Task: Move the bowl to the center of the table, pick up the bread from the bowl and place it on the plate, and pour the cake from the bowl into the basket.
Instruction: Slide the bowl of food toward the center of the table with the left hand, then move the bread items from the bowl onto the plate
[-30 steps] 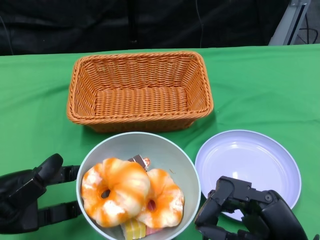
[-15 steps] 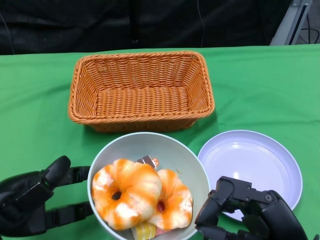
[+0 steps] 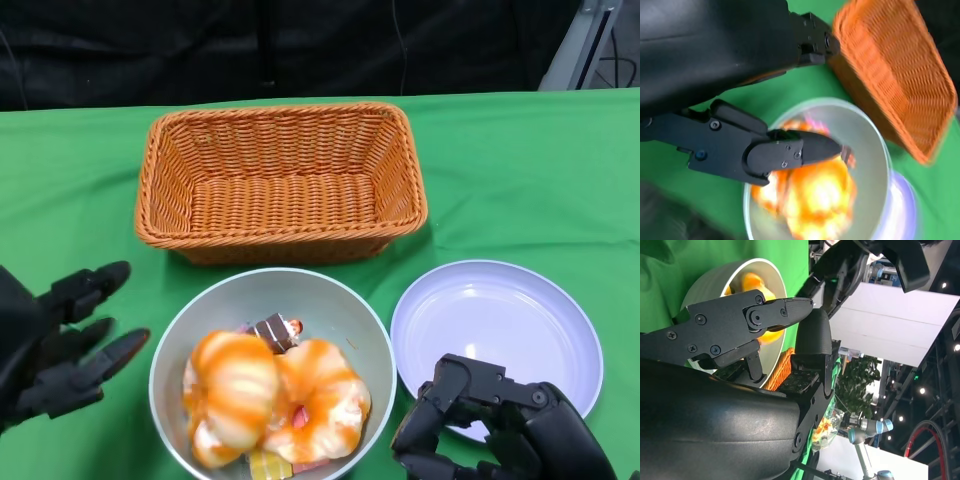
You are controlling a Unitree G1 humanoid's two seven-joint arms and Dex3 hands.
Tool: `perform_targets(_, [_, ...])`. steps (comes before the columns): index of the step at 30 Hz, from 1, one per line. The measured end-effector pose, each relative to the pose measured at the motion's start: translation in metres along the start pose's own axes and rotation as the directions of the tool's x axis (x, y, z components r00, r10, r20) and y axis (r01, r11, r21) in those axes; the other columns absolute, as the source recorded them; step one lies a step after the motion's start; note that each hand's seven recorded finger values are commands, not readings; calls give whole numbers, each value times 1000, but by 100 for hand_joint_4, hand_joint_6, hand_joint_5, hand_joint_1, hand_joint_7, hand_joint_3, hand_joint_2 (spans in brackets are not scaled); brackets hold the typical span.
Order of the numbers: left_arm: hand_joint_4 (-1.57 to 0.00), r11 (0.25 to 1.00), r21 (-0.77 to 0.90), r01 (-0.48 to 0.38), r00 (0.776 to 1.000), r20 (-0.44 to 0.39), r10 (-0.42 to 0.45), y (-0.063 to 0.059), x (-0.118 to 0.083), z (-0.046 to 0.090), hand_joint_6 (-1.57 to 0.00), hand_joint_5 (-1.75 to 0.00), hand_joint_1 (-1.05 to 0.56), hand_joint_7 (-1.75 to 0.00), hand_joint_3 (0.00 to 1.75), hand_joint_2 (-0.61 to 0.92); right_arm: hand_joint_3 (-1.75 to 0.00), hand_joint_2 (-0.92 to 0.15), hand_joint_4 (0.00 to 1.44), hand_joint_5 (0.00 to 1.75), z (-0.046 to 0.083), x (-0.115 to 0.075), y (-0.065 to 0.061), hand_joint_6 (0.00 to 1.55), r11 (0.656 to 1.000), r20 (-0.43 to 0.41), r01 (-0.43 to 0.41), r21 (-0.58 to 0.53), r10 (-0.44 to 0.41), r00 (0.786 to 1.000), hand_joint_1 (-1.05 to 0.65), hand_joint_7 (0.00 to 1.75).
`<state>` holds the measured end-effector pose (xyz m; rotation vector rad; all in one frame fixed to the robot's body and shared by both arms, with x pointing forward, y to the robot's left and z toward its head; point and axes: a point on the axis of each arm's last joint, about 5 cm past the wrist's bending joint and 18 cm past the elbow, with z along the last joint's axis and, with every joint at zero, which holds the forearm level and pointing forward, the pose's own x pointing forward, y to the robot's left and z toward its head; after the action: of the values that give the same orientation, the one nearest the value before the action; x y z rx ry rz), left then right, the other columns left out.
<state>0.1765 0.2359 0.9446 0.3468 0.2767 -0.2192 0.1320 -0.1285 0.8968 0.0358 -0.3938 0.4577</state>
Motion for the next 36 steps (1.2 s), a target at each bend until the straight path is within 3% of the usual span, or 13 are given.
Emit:
perform_targets(4, [-44,992,74,-97,991,98,90,-1,1,0,-43,-21,-43,-14,19,92,-14,-91,84,152,0,-1,-1,81,1000,-2,0,0,0,1000,-41,129])
perform_targets(7, [-59,990,22,-136,977,166,131,-1,4,-8,-57,-29,-32,-18,17,92,-14,-91,84,151,0,-2,-2,81,1000,-3,4,6,-4,1000,-41,128])
perform_targets(9, [-74,989,-26,-147,964,220,149,-1,8,-16,-74,-39,-19,-22,18,92,-14,-92,84,151,0,-3,-3,81,1000,-5,3,10,-3,1000,-40,128])
perform_targets(11, [-79,984,-77,-159,944,279,175,-1,12,-26,-79,-42,-15,-23,19,92,-14,-92,84,151,0,-4,-3,81,1000,-6,2,15,-2,1000,-40,128])
perform_targets(12, [-84,983,-87,-161,936,303,180,-1,15,-30,-90,-57,-7,-26,24,92,-14,-92,84,150,0,-5,-4,81,1000,-8,3,16,-3,1000,-40,127])
perform_targets(13, [-85,981,-106,-163,922,338,190,-2,18,-34,-101,-87,1,-36,34,92,-13,-92,83,151,0,-5,-4,80,1000,-10,2,16,-2,1000,-40,127])
perform_targets(14, [-86,978,-125,-167,906,372,202,-3,20,-38,-103,-103,5,-49,44,89,-13,-92,83,151,0,-6,-5,80,1000,-12,-1,14,1,1000,-41,127])
perform_targets(17, [-82,974,-147,-170,862,457,219,-5,27,-47,-95,-135,4,-90,80,75,-14,-92,81,150,0,-8,-9,79,1000,-20,2,9,-2,1000,-40,124])
perform_targets(21, [-75,970,-187,-154,826,514,231,-5,34,-50,-87,-153,-1,-109,90,72,-14,-92,77,149,2,-11,-15,76,1000,-23,9,5,-9,1000,-37,119])
perform_targets(27, [-72,959,-255,-122,813,529,244,-9,39,-55,-80,-163,-5,-129,99,66,-17,-89,66,131,5,-11,-23,69,999,-5,17,-50,-17,1000,-32,89])
perform_targets(30, [-72,958,-263,-117,811,531,245,-9,40,-55,-79,-164,-5,-131,100,66,-17,-89,66,129,7,-10,-25,70,997,7,13,-71,-13,1000,-32,85])
perform_targets(32, [-73,956,-273,-105,806,540,243,-9,40,-55,-78,-168,-5,-137,102,64,-8,-91,57,107,10,-9,-27,60,994,13,-10,-113,11,1000,-38,57])
perform_targets(36, [-75,953,-289,-96,794,555,248,-7,42,-52,-78,-169,-7,-140,102,62,-7,-92,46,85,27,3,-36,56,955,53,-88,-282,107,993,-46,26])
